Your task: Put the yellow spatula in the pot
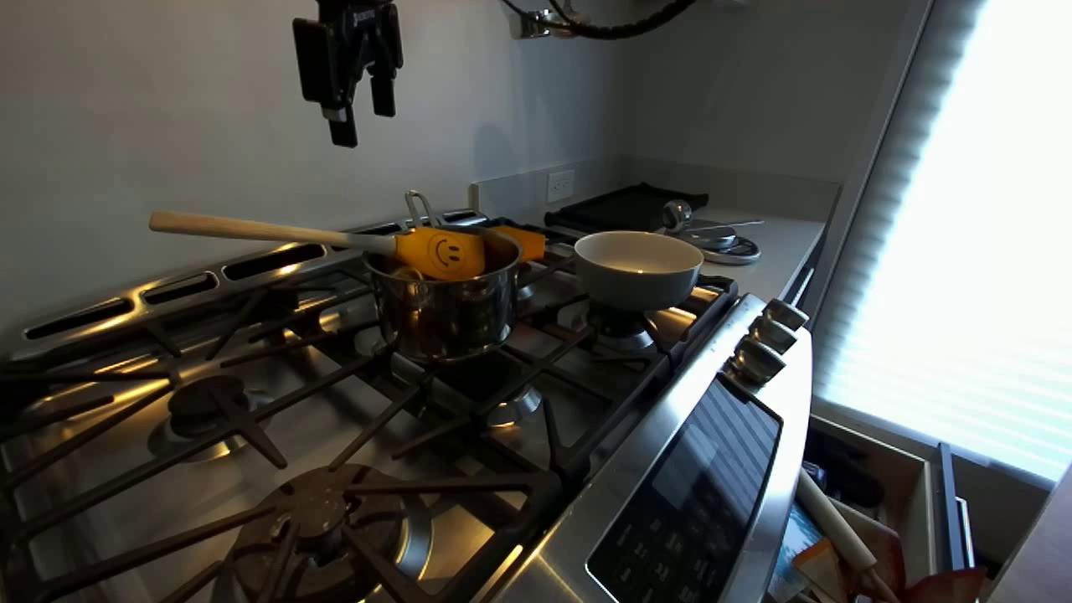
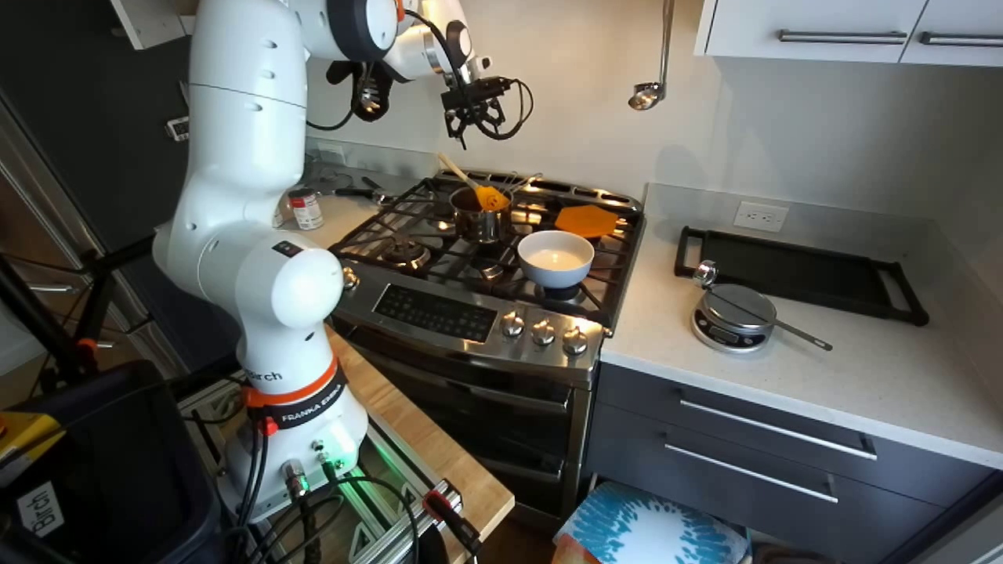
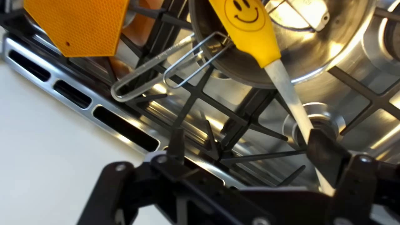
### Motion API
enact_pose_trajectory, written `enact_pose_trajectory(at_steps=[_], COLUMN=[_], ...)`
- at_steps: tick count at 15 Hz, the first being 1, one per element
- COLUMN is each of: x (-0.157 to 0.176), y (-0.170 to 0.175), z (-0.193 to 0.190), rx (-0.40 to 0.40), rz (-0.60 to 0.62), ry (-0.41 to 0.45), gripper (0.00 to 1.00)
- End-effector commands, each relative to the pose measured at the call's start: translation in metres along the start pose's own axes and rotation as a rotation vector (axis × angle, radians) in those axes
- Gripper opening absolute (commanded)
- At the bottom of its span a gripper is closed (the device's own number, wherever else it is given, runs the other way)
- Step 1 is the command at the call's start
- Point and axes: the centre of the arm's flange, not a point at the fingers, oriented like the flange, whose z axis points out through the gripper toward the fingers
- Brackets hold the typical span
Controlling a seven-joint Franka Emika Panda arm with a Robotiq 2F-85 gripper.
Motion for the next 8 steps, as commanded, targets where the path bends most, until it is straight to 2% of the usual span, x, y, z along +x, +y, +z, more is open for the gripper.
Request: enact_pose_trajectory(at_steps=[1,3,8], x=[-0.029,-0.045,-0.066], y=[-0.029,-0.042,-0.099], z=[-0.019,-0.023,-0.035], rx=[0.006,0.018,0.043], rz=[0.031,0.083,0.340], ry=[-0.152,-0.210,-0.364], gripper=[1.00,1.00,1.00])
